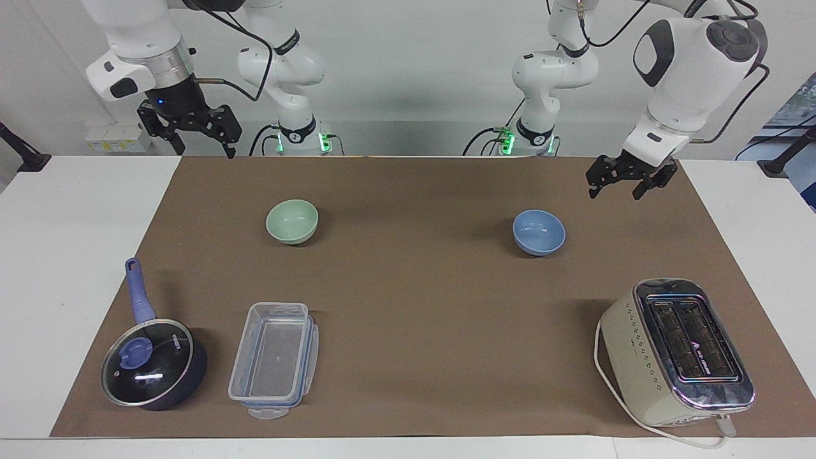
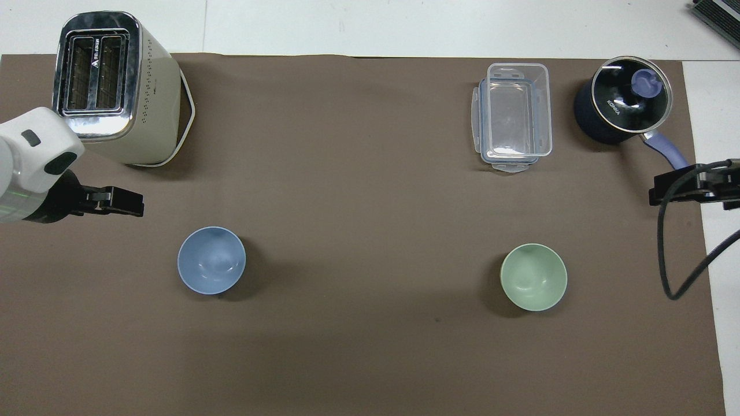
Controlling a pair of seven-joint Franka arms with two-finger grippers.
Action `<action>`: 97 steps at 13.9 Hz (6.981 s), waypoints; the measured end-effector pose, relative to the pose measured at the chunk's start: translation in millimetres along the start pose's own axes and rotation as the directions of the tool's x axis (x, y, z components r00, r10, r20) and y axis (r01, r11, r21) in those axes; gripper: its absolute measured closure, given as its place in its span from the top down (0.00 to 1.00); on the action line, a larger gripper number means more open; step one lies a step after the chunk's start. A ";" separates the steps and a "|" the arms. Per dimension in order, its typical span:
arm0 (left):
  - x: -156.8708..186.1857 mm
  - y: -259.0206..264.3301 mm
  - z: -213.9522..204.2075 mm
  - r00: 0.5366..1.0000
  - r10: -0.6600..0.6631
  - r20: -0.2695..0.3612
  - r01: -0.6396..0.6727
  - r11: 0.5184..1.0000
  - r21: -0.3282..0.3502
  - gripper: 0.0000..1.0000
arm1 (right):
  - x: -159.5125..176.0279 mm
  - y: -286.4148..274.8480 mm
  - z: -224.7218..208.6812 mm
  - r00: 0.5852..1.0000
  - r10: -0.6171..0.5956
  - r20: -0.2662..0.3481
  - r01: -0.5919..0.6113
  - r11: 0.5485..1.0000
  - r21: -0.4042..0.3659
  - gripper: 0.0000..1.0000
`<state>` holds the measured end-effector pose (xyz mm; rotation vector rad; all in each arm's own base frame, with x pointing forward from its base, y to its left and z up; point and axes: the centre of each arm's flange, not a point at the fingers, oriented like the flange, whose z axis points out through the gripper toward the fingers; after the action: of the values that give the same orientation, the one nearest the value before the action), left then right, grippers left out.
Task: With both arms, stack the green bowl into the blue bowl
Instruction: 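Reach the left gripper to the blue bowl and grip its rim, then slide the blue bowl with the left gripper toward the green bowl, then release the blue bowl and withdraw the left gripper to rest, then reach the right gripper to the green bowl and grip its rim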
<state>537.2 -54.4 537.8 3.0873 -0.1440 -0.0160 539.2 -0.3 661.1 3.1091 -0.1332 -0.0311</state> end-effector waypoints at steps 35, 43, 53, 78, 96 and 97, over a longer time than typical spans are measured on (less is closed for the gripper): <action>-29.5 23.7 131.6 0.991 0.129 -0.036 -0.132 0.987 -0.097 0.07 | -0.5 0.0 -0.4 1.000 0.000 -0.001 0.000 1.000 0.000 1.00; -58.5 146.5 138.8 0.981 0.189 -0.051 -0.195 0.962 -0.193 0.07 | -0.6 0.0 -0.4 1.000 0.000 -0.001 0.000 1.000 0.000 1.00; -138.6 281.5 239.8 0.969 0.187 -0.164 -0.216 0.959 -0.184 0.22 | -0.6 0.0 -0.5 1.000 0.000 -0.001 0.000 1.000 0.000 1.00; 9.2 -26.8 -86.6 0.999 -0.031 -0.016 0.032 0.999 0.044 1.00 | -3.4 -1.0 16.2 1.000 -0.001 -0.009 0.001 1.000 0.004 1.00; 8.8 -26.8 -85.4 0.999 -0.035 0.002 0.035 0.998 0.050 1.00 | -64.2 -5.2 253.6 0.998 -0.006 0.061 0.005 1.000 0.013 1.00; 8.8 -26.8 -85.4 0.999 -0.036 0.002 0.035 0.998 0.050 1.00 | -68.4 -5.5 265.5 0.998 -0.007 0.066 0.006 1.000 0.014 1.00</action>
<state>549.5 -24.3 621.6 3.1398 -0.0912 -0.0185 465.9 3.4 396.8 3.1230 -0.1256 -0.1334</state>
